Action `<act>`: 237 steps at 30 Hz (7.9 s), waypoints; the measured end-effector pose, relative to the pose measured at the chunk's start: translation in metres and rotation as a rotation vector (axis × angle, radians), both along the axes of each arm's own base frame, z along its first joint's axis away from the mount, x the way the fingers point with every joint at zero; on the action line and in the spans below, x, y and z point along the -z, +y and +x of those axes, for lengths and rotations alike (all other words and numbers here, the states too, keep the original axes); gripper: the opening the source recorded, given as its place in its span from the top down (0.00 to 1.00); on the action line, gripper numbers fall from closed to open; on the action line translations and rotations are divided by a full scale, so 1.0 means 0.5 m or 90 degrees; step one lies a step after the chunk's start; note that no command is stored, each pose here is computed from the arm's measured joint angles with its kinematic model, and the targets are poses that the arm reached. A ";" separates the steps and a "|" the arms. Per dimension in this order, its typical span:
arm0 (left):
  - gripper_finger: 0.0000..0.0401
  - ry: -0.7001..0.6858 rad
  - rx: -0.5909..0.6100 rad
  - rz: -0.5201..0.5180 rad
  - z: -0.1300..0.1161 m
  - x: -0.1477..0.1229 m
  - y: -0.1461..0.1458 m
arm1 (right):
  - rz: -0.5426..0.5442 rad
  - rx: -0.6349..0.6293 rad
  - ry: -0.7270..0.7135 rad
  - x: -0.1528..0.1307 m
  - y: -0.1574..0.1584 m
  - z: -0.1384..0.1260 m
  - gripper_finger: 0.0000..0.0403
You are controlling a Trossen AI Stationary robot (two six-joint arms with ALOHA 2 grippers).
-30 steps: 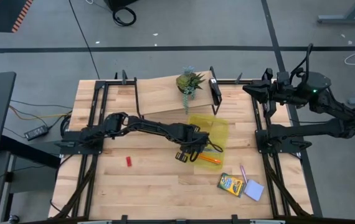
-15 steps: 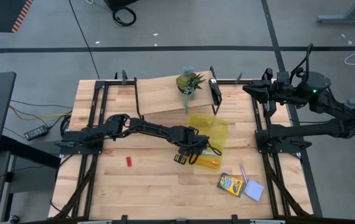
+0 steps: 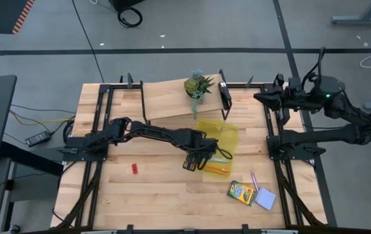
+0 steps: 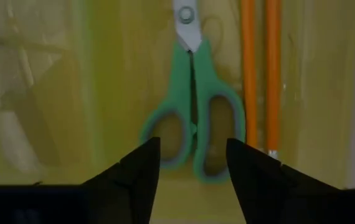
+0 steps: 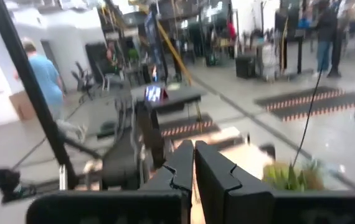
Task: Pack school essentials
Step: Put the red eraser into the yellow supply box
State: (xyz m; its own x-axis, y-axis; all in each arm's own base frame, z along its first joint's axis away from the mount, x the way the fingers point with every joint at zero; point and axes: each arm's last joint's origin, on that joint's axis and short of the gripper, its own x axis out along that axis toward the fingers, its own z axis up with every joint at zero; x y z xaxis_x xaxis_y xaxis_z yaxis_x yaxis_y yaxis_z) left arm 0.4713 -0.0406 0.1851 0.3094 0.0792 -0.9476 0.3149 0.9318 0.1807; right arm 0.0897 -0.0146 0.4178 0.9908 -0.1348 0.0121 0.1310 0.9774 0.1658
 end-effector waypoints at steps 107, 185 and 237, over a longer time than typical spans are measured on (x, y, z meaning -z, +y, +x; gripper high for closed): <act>0.42 -0.041 -1.140 -0.375 -0.631 0.042 -0.142 | -0.029 0.049 0.056 0.029 -0.040 0.109 0.94; 0.88 -0.097 -1.018 -0.349 -0.444 0.003 -0.179 | -0.029 0.010 0.050 0.028 -0.036 0.109 0.94; 0.88 -0.181 -0.794 -0.392 -0.071 0.010 -0.053 | -0.043 -0.052 0.046 0.026 -0.030 0.109 0.94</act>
State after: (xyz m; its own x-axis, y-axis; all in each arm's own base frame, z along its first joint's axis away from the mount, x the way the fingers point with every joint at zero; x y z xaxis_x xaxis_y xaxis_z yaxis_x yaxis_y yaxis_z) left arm 0.4356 -0.0670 0.1800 0.5269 0.0415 -0.8489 -0.7375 0.5187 -0.4324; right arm 0.1441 -0.0298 0.4045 0.9971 -0.0546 -0.0538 0.0593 0.9940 0.0917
